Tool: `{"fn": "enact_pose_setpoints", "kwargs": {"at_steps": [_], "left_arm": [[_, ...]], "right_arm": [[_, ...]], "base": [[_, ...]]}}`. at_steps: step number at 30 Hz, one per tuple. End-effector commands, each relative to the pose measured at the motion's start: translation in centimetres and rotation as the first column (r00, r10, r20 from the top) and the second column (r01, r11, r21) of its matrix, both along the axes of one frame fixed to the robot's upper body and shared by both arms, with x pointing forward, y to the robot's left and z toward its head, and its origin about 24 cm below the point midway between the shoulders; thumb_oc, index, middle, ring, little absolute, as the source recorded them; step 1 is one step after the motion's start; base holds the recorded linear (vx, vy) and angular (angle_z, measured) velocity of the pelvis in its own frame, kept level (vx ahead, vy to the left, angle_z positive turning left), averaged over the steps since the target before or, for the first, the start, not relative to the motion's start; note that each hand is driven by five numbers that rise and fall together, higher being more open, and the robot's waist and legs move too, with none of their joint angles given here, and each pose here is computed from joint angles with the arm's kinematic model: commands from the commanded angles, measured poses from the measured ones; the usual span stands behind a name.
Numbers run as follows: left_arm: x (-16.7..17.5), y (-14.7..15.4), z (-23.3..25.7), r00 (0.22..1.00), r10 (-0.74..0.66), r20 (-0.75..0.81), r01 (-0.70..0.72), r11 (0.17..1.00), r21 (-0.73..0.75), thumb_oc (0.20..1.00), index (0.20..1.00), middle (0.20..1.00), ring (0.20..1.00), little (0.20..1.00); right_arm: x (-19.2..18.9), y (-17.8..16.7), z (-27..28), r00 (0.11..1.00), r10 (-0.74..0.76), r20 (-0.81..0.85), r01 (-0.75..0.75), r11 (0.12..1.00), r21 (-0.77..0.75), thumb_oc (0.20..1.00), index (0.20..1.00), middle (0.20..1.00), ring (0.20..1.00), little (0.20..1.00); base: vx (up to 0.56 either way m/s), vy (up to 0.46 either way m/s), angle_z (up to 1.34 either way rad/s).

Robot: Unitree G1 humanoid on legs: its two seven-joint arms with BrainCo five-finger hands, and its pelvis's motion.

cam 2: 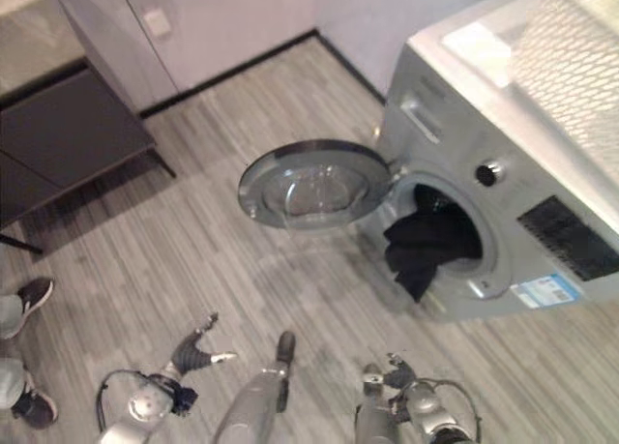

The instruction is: Grab the laundry basket,head to the washer,open it,put in the laundry and shut it.

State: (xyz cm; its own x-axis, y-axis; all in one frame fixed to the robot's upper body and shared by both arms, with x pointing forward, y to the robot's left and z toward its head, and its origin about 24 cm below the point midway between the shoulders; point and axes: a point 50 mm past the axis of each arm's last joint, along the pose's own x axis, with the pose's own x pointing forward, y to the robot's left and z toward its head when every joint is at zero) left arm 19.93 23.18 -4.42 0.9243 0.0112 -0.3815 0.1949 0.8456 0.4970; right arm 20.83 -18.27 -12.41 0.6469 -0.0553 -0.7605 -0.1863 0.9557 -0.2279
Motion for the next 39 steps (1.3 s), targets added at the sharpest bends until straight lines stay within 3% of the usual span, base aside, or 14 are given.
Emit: {"fn": "enact_pose_setpoints", "kwargs": {"at_steps": [1,4,5,6,8,10,11,12,14,16,20,27,39], "left_arm": [[-1.1,-1.3,0.1,0.999,-0.006,0.036,0.008,0.998,-0.058,1.0,1.0,1.0,1.0,1.0],[-0.7,-1.9,0.4,0.998,-0.016,0.061,0.021,0.997,-0.068,1.0,1.0,1.0,1.0,1.0],[-0.2,-3.0,0.8,0.995,-0.051,0.09,0.059,0.994,-0.09,1.0,1.0,1.0,1.0,1.0],[-0.1,-3.0,0.9,0.994,-0.051,0.092,0.059,0.994,-0.091,1.0,1.0,1.0,1.0,1.0],[0.6,-4.5,1.4,0.987,-0.101,0.121,0.115,0.986,-0.117,1.0,1.0,1.0,1.0,1.0],[1.0,-4.9,1.9,0.983,-0.117,0.142,0.135,0.983,-0.124,1.0,1.0,1.0,1.0,1.0],[1.5,-5.5,2.5,0.976,-0.142,0.164,0.166,0.976,-0.139,1.0,1.0,1.0,1.0,1.0],[1.6,-5.6,2.5,0.976,-0.143,0.166,0.167,0.976,-0.141,1.0,1.0,1.0,1.0,1.0],[2.1,-6.0,3.1,0.971,-0.158,0.181,0.19,0.967,-0.172,1.0,1.0,1.0,1.0,1.0],[2.2,-6.3,3.2,0.968,-0.171,0.181,0.204,0.962,-0.183,1.0,1.0,1.0,1.0,1.0],[2.4,-6.8,3.2,0.966,-0.179,0.187,0.215,0.957,-0.194,1.0,1.0,1.0,1.0,1.0],[3.4,-7.8,4.1,0.953,-0.186,0.238,0.238,0.949,-0.209,1.0,1.0,1.0,1.0,1.0],[4.0,-8.4,4.8,0.941,-0.185,0.282,0.25,0.944,-0.217,1.0,1.0,1.0,1.0,1.0]], "right_arm": [[1.7,-2.5,1.3,0.99,-0.123,0.066,0.128,0.989,-0.078,1.0,1.0,1.0,1.0,1.0],[3.4,-4.4,2.7,0.97,-0.213,0.114,0.226,0.968,-0.109,1.0,1.0,1.0,1.0,1.0],[5.7,-8.3,5.6,0.93,-0.314,0.189,0.347,0.922,-0.174,1.0,1.0,1.0,1.0,1.0],[5.8,-8.3,5.6,0.93,-0.314,0.191,0.347,0.921,-0.175,1.0,1.0,1.0,1.0,1.0],[7.2,-13.6,9.6,0.868,-0.408,0.284,0.479,0.839,-0.258,1.0,1.0,1.0,1.0,1.0],[7.2,-15.8,11.3,0.842,-0.437,0.317,0.525,0.801,-0.287,1.0,1.0,1.0,1.0,1.0],[6.8,-18.8,13.6,0.806,-0.477,0.351,0.584,0.74,-0.335,1.0,1.0,1.0,1.0,1.0],[6.9,-18.9,13.8,0.805,-0.477,0.353,0.585,0.739,-0.335,1.0,1.0,1.0,1.0,1.0],[4.9,-23.0,16.3,0.744,-0.553,0.375,0.667,0.646,-0.37,1.0,1.0,1.0,1.0,1.0],[3.9,-24.5,17.3,0.736,-0.567,0.371,0.677,0.616,-0.402,1.0,1.0,1.0,1.0,1.0],[3.7,-25.5,18.7,0.734,-0.559,0.386,0.679,0.596,-0.427,1.0,1.0,1.0,1.0,1.0],[6.4,-25.4,22.5,0.705,-0.492,0.51,0.698,0.606,-0.381,1.0,1.0,1.0,1.0,1.0],[6.1,-28.2,31.0,0.549,-0.456,0.701,0.812,0.491,-0.317,1.0,1.0,1.0,1.0,1.0]], "base": [[-0.02,0.049,0.01],[-0.05,0.072,0.04],[-0.04,0.059,-0.05],[-0.04,0.072,-0.16],[-0.04,0.069,-0.18],[-0.03,0.074,-0.02],[0.0,0.043,0.04],[0.0,0.07,0.02],[0.0,0.075,0.02],[0.02,0.059,0.02],[0.01,0.042,-0.01],[0.02,0.036,0.0],[0.06,0.048,0.01]]}}
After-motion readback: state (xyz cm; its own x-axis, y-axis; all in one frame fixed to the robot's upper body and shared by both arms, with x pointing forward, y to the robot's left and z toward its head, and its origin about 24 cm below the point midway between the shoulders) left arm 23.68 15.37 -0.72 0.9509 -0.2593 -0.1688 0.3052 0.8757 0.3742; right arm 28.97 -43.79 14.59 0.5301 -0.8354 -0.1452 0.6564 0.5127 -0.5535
